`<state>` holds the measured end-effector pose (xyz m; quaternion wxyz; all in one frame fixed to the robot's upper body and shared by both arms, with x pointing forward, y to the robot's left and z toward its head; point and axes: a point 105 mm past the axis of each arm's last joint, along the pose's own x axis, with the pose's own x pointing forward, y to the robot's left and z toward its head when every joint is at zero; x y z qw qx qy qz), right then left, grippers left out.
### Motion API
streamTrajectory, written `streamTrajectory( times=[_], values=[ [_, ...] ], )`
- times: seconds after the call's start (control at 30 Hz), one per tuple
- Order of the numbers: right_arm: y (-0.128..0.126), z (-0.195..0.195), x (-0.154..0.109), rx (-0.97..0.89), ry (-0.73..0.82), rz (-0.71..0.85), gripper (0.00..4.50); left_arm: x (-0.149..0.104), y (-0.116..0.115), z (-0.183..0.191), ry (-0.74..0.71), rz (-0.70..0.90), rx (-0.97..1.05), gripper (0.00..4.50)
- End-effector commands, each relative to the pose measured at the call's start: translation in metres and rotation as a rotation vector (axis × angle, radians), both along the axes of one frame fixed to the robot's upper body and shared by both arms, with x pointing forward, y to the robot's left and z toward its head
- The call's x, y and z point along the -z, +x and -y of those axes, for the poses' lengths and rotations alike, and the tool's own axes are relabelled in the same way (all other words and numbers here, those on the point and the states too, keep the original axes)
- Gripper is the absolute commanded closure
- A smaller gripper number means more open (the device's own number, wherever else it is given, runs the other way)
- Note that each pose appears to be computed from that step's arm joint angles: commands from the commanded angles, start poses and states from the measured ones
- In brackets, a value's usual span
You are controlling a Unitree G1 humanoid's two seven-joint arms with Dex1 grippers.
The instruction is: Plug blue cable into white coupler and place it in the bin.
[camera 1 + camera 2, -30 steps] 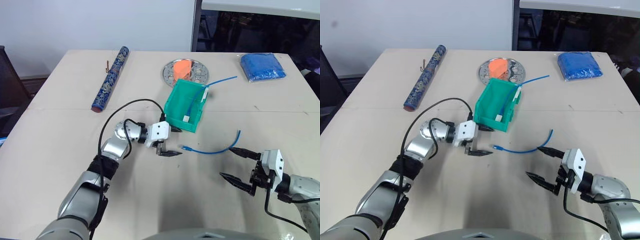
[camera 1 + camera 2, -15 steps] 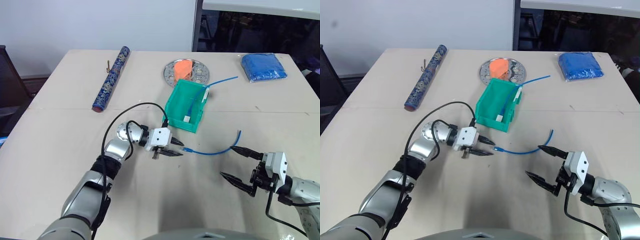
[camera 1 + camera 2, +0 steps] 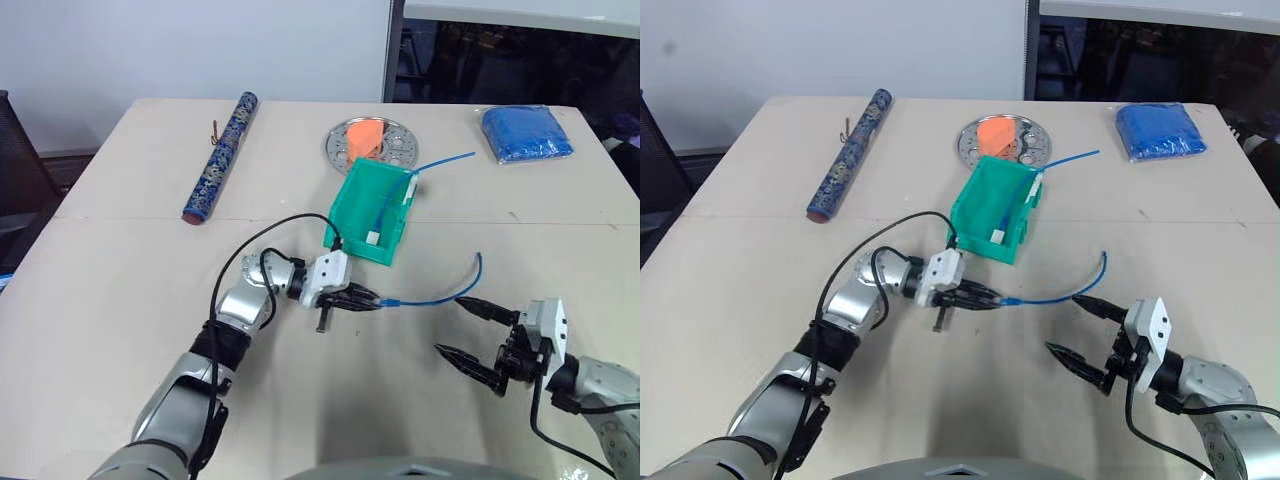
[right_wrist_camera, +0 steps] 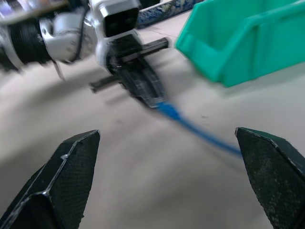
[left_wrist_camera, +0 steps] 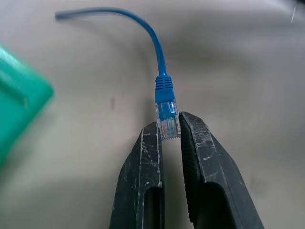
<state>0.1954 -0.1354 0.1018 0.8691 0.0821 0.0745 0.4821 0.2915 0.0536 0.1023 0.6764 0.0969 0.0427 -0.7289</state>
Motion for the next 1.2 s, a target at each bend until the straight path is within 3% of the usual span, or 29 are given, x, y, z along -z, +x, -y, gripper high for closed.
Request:
streamTrajectory(
  times=[0.03,0.23,0.47,0.57,0.77,0.8,0.97,1.1,1.2],
  values=[
    [0.004,-0.014,-0.014,0.020,0.145,-0.081,0.00,-0.040,-0.004,0.005,-0.167,-0.135,-0.003,4.44],
    [0.032,-0.032,-0.057,0.045,0.413,-0.065,0.00,-0.076,-0.011,0.008,-0.318,-0.329,0.011,4.44],
    [0.042,-0.046,-0.078,-0.009,0.487,-0.042,0.00,-0.080,-0.012,0.008,-0.347,-0.364,-0.004,4.44],
    [0.043,-0.051,-0.083,-0.037,0.480,-0.028,1.20,-0.078,-0.013,0.009,-0.349,-0.378,-0.008,4.50],
    [0.047,-0.054,-0.085,-0.050,0.466,-0.010,4.19,-0.076,-0.010,0.007,-0.363,-0.412,-0.027,4.50],
    [0.048,-0.055,-0.086,-0.052,0.468,-0.008,4.48,-0.076,-0.010,0.007,-0.367,-0.417,-0.031,4.50],
    [0.052,-0.058,-0.089,-0.058,0.480,0.002,4.48,-0.074,-0.009,0.009,-0.364,-0.425,-0.042,4.50],
    [0.056,-0.057,-0.093,-0.045,0.504,0.006,4.50,-0.075,-0.010,0.010,-0.340,-0.344,-0.059,2.67],
    [0.059,-0.051,-0.094,-0.028,0.509,0.007,4.50,-0.091,-0.011,0.008,-0.358,-0.230,-0.097,1.11]
  ],
)
